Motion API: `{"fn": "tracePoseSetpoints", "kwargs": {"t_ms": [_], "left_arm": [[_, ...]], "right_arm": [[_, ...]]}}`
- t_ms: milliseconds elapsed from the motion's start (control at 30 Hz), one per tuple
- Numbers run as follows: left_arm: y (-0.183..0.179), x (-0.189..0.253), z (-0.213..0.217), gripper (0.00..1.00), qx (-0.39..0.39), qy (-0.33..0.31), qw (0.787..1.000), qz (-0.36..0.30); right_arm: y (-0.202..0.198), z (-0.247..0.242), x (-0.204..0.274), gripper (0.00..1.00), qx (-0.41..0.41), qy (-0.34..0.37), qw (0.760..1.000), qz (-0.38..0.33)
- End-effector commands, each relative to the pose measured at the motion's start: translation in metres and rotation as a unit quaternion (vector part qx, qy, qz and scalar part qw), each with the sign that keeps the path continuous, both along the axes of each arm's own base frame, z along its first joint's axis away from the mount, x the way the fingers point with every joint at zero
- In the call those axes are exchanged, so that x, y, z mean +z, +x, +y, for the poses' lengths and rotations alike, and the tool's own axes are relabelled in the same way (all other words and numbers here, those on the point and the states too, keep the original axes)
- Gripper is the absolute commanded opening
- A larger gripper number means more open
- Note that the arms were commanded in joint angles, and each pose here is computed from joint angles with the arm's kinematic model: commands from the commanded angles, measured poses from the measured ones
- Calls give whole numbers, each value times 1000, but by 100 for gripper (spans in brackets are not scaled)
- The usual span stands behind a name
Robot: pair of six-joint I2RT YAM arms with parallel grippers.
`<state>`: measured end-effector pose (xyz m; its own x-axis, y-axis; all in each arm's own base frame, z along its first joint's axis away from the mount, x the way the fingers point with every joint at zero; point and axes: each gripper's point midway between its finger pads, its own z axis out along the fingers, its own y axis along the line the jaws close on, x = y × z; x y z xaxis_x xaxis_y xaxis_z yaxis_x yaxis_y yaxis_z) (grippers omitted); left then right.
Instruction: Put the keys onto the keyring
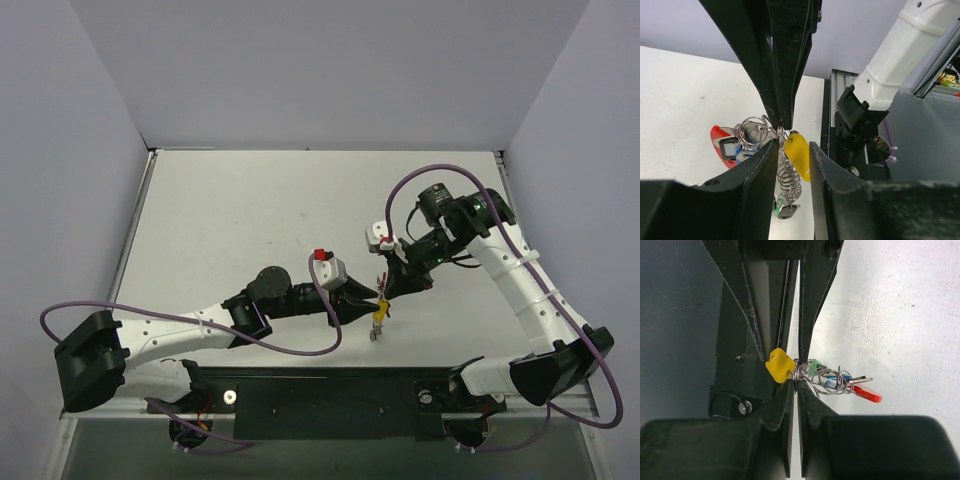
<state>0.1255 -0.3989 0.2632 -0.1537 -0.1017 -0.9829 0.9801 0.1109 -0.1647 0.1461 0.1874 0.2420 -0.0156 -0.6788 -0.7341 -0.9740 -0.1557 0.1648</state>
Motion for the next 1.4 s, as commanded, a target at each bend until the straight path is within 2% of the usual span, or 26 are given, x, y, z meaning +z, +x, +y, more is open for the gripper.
{"fn": "tracePoseSetpoints", "kwargs": {"t_ms": [0, 267, 400, 500, 667, 1033, 1367], "left_arm": [[1, 29, -4, 40, -9, -29, 999, -29], [8, 29, -2, 35, 2, -16, 999, -46], [8, 30, -3, 30, -5, -11, 999, -51], [7, 29, -4, 22, -11, -6, 999, -52], [6, 27, -4, 17, -17, 2, 998, -52], [10, 20, -3, 17, -10, 33, 998, -56], [12, 22, -6, 17, -8, 36, 998, -60]], "right_arm": [[-43, -13, 11, 0, 23, -20, 997, 70], [-52, -13, 9, 0, 42, -20, 997, 68], [-53, -12, 9, 0, 46, -20, 997, 66], [-53, -12, 8, 0, 48, -22, 996, 66], [-54, -13, 9, 0, 49, -22, 996, 65], [-54, -12, 10, 0, 47, -19, 997, 64], [-56, -11, 8, 0, 50, -19, 996, 67]]}}
